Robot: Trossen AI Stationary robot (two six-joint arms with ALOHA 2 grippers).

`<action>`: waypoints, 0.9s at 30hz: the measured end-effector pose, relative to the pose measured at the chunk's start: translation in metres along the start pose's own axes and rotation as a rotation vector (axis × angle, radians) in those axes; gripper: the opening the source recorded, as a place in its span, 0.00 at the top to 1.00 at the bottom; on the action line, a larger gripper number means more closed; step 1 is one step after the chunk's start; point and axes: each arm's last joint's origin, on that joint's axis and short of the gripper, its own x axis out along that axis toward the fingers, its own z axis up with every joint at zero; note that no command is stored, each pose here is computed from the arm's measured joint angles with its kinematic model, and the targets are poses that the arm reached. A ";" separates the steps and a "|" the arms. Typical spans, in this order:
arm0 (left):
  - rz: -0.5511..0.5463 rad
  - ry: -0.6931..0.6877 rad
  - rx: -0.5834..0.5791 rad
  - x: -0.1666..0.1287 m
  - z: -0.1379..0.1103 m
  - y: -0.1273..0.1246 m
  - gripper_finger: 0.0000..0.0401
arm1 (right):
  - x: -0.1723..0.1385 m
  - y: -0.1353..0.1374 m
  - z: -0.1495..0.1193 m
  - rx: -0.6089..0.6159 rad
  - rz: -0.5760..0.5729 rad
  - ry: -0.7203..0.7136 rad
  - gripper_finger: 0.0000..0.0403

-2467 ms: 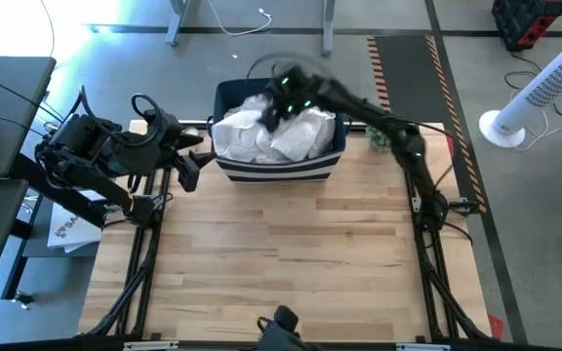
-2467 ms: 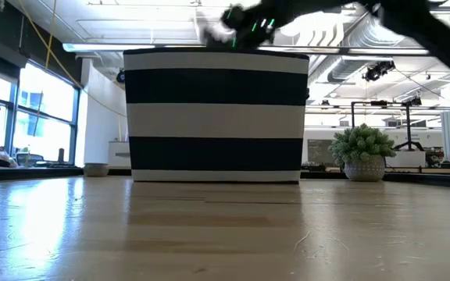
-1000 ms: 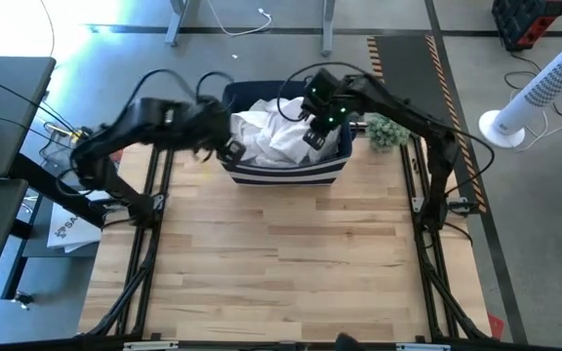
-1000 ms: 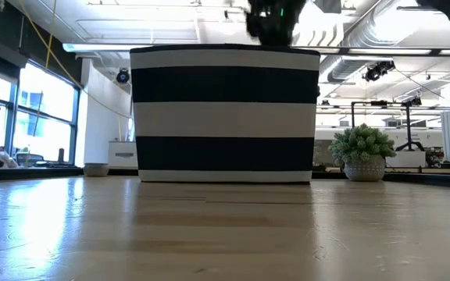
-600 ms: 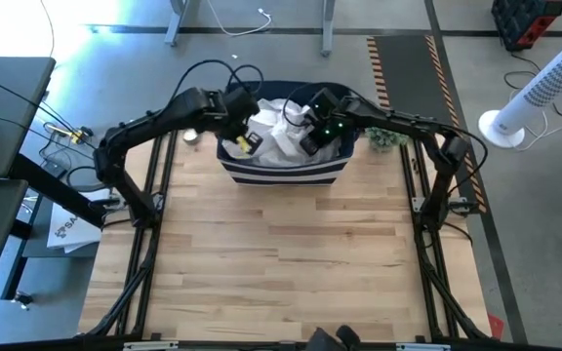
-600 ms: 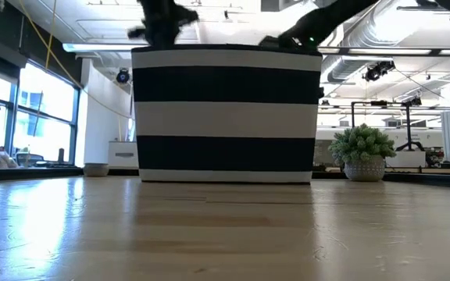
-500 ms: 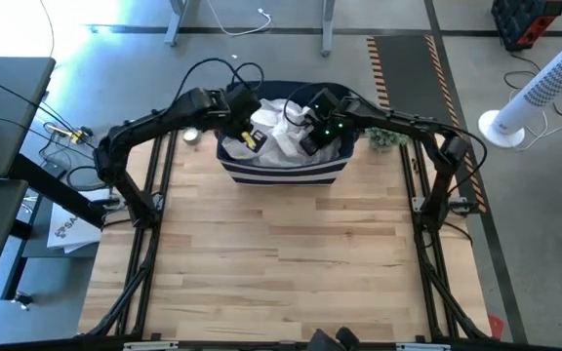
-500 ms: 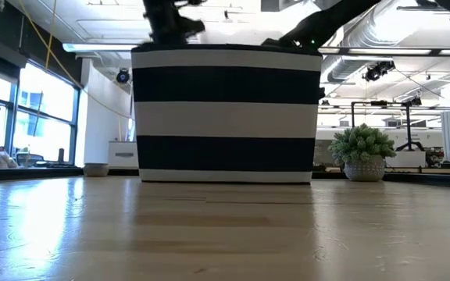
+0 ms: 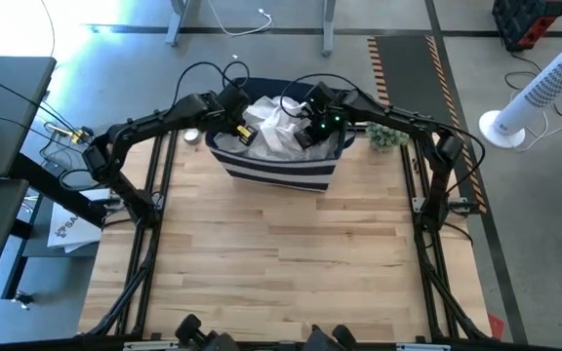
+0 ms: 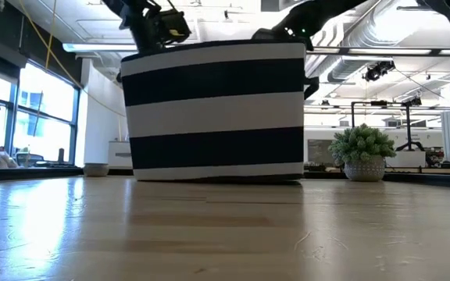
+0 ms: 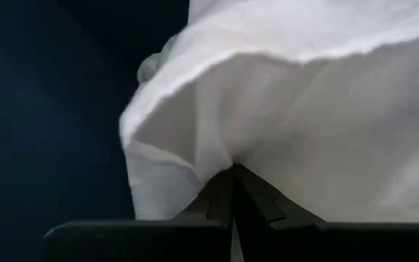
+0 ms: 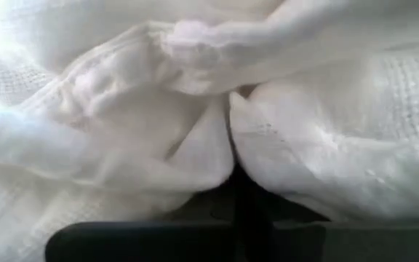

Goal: Sort clothes
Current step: Put the white shirt into the blue bin

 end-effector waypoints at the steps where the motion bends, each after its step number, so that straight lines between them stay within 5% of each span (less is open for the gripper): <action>1: 0.006 -0.001 0.015 -0.003 0.002 0.001 1.00 | 0.000 0.000 0.000 0.000 0.007 0.003 1.00; 8: -0.072 -0.147 0.037 -0.066 0.008 0.004 1.00 | -0.028 0.011 -0.003 -0.038 0.039 -0.063 1.00; 17: -0.414 -0.368 -0.122 -0.136 0.012 -0.017 1.00 | -0.107 0.025 -0.014 -0.171 0.157 -0.253 1.00; 22: -0.389 -0.275 -0.110 -0.093 0.022 -0.040 1.00 | -0.120 0.033 -0.021 -0.349 0.154 -0.294 1.00; 27: -0.303 -0.101 -0.133 -0.025 0.028 -0.046 1.00 | -0.079 0.022 -0.014 -0.330 0.122 -0.199 1.00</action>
